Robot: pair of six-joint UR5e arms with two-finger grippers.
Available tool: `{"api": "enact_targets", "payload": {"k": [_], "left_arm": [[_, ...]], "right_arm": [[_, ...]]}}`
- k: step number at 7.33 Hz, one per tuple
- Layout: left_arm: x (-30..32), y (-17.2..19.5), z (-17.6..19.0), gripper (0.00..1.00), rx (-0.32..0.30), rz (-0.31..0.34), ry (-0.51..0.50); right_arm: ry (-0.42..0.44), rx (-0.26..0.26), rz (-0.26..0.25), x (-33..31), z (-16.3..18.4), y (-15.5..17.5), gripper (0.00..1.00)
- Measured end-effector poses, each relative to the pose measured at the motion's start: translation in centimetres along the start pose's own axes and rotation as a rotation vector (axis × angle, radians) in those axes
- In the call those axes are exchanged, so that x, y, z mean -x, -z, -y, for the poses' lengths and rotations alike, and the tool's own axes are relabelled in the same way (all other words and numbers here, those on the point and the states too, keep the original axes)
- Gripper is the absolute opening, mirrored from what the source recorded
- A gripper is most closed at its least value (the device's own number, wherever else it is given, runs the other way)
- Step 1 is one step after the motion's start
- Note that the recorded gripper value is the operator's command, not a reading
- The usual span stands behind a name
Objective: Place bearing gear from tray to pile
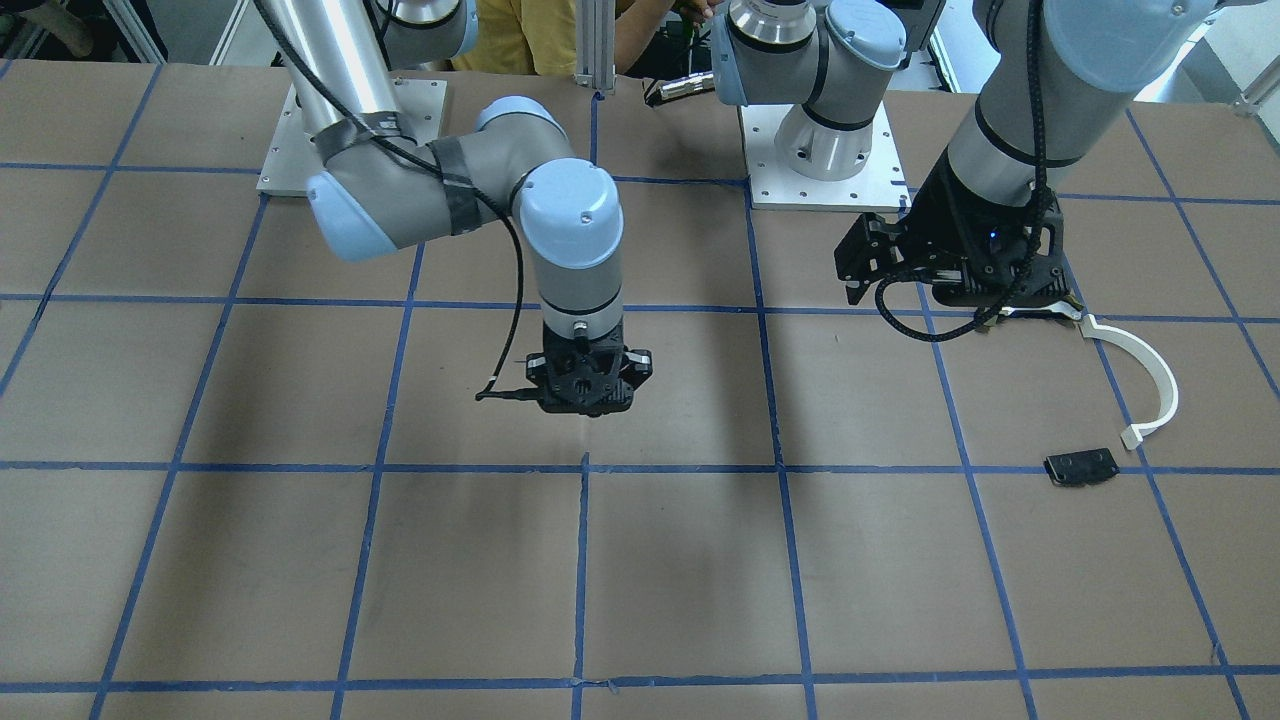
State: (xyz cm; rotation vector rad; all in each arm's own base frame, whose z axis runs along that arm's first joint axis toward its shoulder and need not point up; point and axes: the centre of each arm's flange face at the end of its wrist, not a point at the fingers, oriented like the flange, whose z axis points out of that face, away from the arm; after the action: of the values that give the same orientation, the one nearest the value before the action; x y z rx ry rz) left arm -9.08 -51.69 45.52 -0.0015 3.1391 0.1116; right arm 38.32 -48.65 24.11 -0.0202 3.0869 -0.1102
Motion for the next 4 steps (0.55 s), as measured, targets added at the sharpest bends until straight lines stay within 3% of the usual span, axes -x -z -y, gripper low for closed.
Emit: {"api": "enact_targets", "payload": {"k": [1,3,4], "left_arm": [[-0.1,-0.2,0.1,1.0,0.002,-0.003,-0.003],[-0.3,-0.6,1.0,1.0,-0.015,-0.005,-0.006],[-0.2,-0.8,1.3,1.0,-0.023,-0.005,0.0]], "right_arm": [[-0.008,0.0,0.016,1.4,-1.1,-1.2,0.99],[-0.003,-0.011,0.049,1.4,-0.7,-1.3,1.0],[0.032,-0.035,0.05,-1.3,1.8,0.8,1.0]]}}
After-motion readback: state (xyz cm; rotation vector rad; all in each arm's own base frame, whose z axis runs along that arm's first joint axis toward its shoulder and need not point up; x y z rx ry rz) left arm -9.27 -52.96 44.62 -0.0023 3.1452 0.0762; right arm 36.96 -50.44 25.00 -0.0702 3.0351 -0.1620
